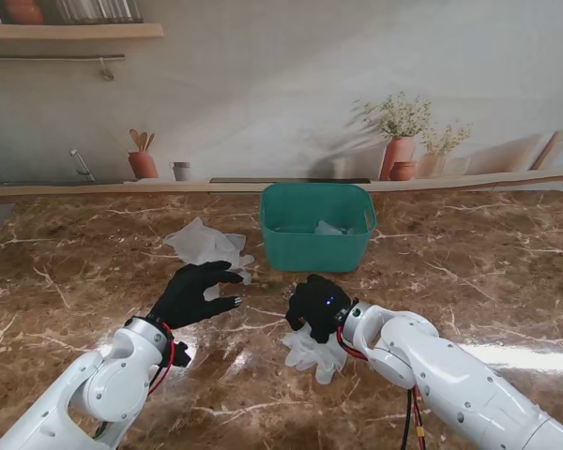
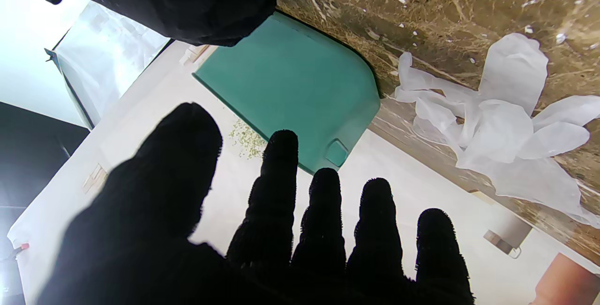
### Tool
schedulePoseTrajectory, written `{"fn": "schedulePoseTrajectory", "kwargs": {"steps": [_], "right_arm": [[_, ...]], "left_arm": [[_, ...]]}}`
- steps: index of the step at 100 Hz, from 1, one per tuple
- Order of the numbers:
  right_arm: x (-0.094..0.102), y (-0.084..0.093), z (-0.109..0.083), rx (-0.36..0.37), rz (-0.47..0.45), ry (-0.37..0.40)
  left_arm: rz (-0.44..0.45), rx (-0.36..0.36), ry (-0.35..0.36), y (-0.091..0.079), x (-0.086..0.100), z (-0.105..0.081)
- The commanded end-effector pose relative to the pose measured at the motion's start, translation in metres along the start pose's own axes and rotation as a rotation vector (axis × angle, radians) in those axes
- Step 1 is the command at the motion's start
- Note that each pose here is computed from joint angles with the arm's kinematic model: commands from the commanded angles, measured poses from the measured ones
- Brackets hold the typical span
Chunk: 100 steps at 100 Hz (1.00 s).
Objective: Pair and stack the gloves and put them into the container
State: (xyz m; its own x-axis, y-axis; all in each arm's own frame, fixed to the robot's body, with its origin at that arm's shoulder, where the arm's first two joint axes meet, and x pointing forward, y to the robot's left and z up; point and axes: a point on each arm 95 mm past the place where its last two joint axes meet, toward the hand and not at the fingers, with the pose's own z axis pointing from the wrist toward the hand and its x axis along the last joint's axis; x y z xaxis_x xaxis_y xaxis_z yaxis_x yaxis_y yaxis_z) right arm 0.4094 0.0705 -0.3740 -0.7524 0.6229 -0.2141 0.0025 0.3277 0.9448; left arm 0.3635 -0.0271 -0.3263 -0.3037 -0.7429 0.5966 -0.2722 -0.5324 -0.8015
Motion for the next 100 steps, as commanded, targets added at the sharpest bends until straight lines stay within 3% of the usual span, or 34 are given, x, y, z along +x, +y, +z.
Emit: {"fn": "schedulePoseTrajectory", "kwargs": {"steps": [1, 21, 44, 54, 65, 100], "right_arm": [[0.004, -0.006, -0.006, 0.017, 0.039, -0.003], [0.001, -0.004, -0.01, -0.061, 0.251, -0.09], [-0.009, -0.011, -0.01, -0.142, 0.486, -0.305], [-0.014, -0.018, -0.013, -0.202, 0.493, -0.376], [-0.016, -0.024, -0.02, -0.233, 0.467, -0.403], [-0.004, -0.044, -0.046, -0.311, 0.316, -0.367]], "left_arm": [[-0.003, -0.008, 0.002, 0.003, 0.0, -0.001], [-0.004, -0.013, 0.004, 0.003, 0.0, 0.0], [-0.006, -0.016, 0.008, 0.004, 0.0, 0.001], [-0.006, -0.02, 0.007, 0.004, 0.0, 0.0], [-0.006, -0.021, 0.005, 0.004, 0.0, 0.0], [-0.012, -0.031, 0.014, 0.006, 0.0, 0.001]]}}
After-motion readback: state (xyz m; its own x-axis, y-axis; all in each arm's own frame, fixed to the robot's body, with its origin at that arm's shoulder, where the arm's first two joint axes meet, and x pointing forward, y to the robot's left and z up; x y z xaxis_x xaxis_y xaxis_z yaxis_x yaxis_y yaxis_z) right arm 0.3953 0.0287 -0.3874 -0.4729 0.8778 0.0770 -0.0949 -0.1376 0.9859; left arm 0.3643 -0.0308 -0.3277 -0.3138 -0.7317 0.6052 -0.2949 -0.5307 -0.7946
